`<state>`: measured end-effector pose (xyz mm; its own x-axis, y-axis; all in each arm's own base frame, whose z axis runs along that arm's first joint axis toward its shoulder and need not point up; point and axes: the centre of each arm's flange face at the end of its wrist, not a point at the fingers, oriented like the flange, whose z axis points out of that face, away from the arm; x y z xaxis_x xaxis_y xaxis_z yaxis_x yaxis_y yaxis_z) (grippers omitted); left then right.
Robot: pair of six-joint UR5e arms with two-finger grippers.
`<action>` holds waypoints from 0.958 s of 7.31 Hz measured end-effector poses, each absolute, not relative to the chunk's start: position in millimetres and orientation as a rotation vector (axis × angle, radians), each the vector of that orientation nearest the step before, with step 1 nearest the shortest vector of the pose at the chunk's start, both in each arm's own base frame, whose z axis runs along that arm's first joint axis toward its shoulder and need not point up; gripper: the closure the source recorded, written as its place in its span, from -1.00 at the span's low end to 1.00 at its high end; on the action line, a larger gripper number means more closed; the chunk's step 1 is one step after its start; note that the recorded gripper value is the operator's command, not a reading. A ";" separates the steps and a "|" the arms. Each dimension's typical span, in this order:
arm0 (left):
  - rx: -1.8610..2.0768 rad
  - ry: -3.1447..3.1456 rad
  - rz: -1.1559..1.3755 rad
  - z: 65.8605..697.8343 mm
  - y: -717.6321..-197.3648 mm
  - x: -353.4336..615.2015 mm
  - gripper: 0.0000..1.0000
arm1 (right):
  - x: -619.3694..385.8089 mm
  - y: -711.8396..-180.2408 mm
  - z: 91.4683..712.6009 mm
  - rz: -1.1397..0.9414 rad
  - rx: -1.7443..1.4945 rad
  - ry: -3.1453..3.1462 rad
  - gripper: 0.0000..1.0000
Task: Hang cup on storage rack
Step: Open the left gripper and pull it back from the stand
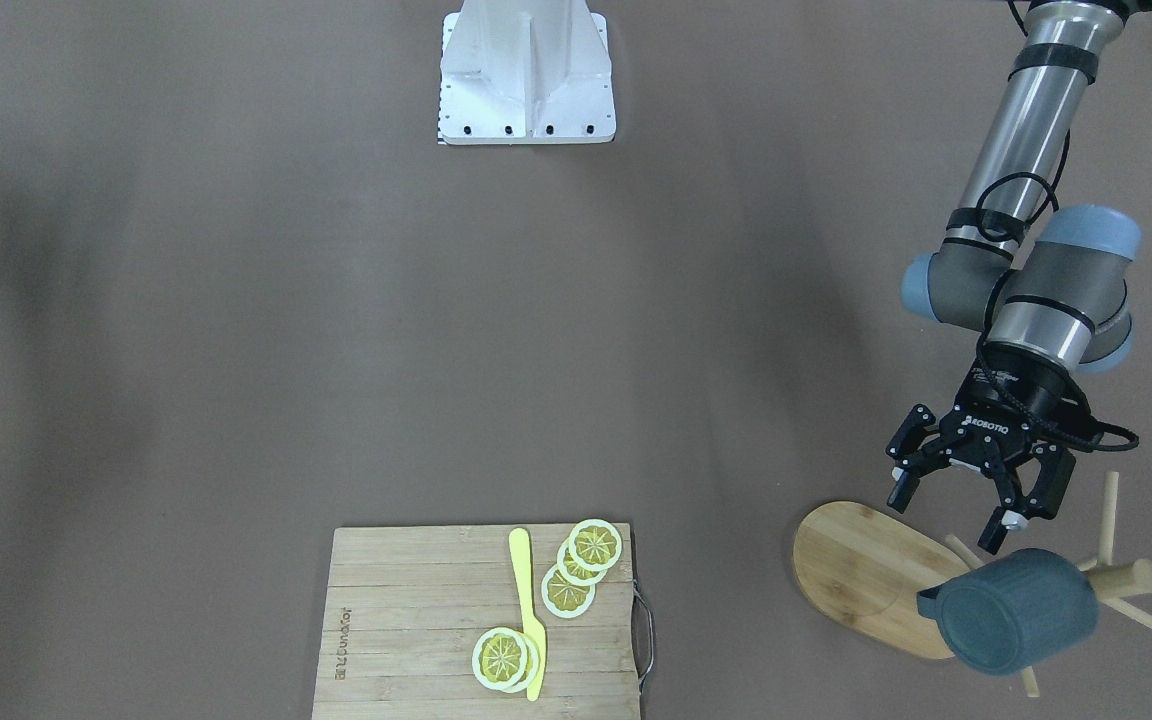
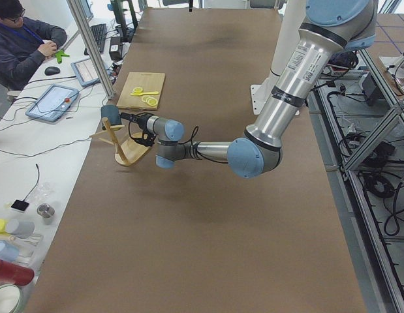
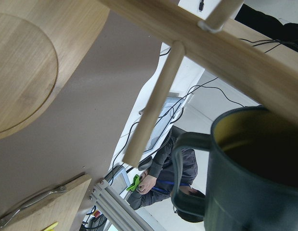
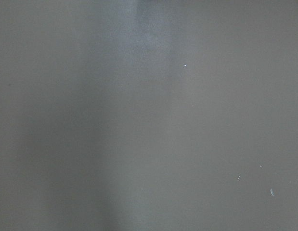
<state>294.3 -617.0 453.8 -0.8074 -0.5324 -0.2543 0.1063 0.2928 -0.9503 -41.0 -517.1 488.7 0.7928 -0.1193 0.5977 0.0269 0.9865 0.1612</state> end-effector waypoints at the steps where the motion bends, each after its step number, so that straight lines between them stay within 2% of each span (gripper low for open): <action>1: -0.359 2.055 -1.509 449.2 -607.2 289.0 -0.98 | -40.9 -517.1 488.5 -0.079 0.148 -0.651 -1.00; 4: -0.354 2.112 -1.345 423.8 -565.5 267.5 -0.98 | -40.9 -516.7 488.8 -0.080 0.147 -0.652 -1.00; 7: -0.184 2.036 -0.949 414.8 -510.8 250.0 -0.98 | -40.6 -515.9 490.3 -0.079 0.145 -0.650 -1.00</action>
